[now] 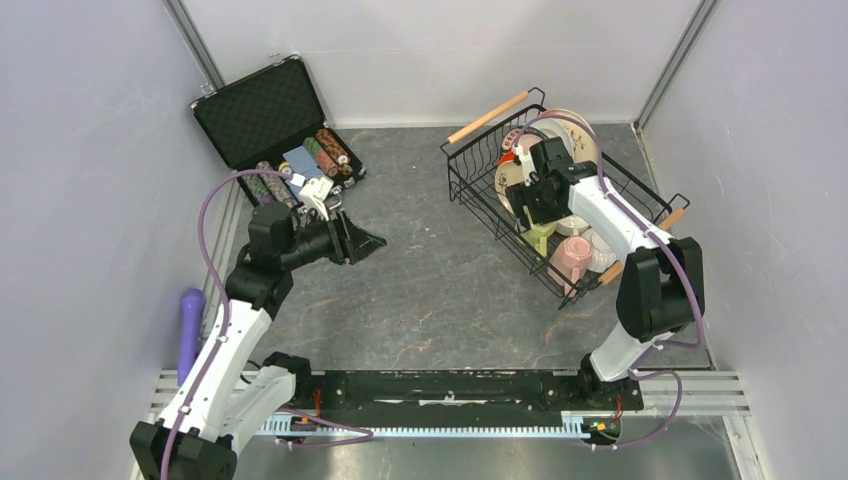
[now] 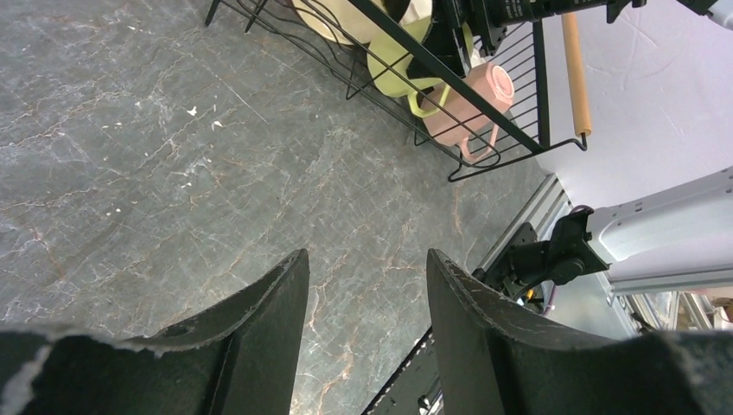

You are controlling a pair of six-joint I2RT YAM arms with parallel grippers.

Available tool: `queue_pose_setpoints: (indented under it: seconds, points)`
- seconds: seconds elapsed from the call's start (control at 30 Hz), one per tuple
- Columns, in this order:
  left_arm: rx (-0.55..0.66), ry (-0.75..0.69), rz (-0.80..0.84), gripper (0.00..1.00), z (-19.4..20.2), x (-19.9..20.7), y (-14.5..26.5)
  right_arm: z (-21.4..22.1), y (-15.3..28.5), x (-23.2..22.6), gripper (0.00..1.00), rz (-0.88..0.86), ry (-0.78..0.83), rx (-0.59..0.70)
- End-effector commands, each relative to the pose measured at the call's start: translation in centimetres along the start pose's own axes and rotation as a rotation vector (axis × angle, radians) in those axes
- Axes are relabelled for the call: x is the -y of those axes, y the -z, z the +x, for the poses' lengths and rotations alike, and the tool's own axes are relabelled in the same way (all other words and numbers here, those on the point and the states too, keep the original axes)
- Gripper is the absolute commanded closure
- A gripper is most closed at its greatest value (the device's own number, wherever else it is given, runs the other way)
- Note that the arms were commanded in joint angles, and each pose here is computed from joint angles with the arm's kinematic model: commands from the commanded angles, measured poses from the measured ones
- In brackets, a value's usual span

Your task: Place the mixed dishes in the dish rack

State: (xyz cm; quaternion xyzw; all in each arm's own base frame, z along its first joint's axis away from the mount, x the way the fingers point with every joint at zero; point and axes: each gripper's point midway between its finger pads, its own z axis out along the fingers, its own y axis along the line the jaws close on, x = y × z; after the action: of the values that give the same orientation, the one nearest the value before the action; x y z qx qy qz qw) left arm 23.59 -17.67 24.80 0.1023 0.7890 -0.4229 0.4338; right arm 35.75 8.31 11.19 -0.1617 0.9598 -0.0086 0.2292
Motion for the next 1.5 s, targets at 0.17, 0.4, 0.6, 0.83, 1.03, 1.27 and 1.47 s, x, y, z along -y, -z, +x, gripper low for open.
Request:
queue_pose_setpoints:
  seconds: [0.17, 0.4, 0.6, 0.83, 1.03, 1.27, 1.47]
  points:
    - [0.002, -0.035, 0.03, 0.41, -0.2, 0.3, -0.1, -2.7, 0.9, 0.4, 0.52, 0.009, 0.038, 0.057]
    - [-0.006, -0.027, 0.027, 0.4, -0.2, 0.1, -0.3, -4.1, 2.4, 0.7, 0.08, 0.017, 0.036, 0.113]
    - [-0.009, -0.025, 0.026, 0.4, -0.1, 0.1, -0.3, -4.2, 2.8, 0.5, 0.02, 0.003, 0.047, 0.115]
    - [-0.008, -0.029, 0.026, 0.39, -0.3, 0.3, -0.2, -6.0, 5.4, 0.8, 0.02, 0.009, 0.039, 0.176]
    - [-0.003, -0.028, 0.019, 0.38, -0.3, 0.2, -0.1, -8.2, 11.0, 2.0, 0.01, 0.068, 0.012, 0.324]
    - [0.064, 0.006, -0.077, 0.31, -2.6, -0.8, -1.0, -6.7, 17.9, 6.9, 0.01, 0.297, -0.205, 0.513]
    - [0.129, 0.025, -0.176, 0.08, -5.1, -1.2, -5.1, -2.0, 22.3, 10.4, 0.01, 0.469, -0.468, 0.656]
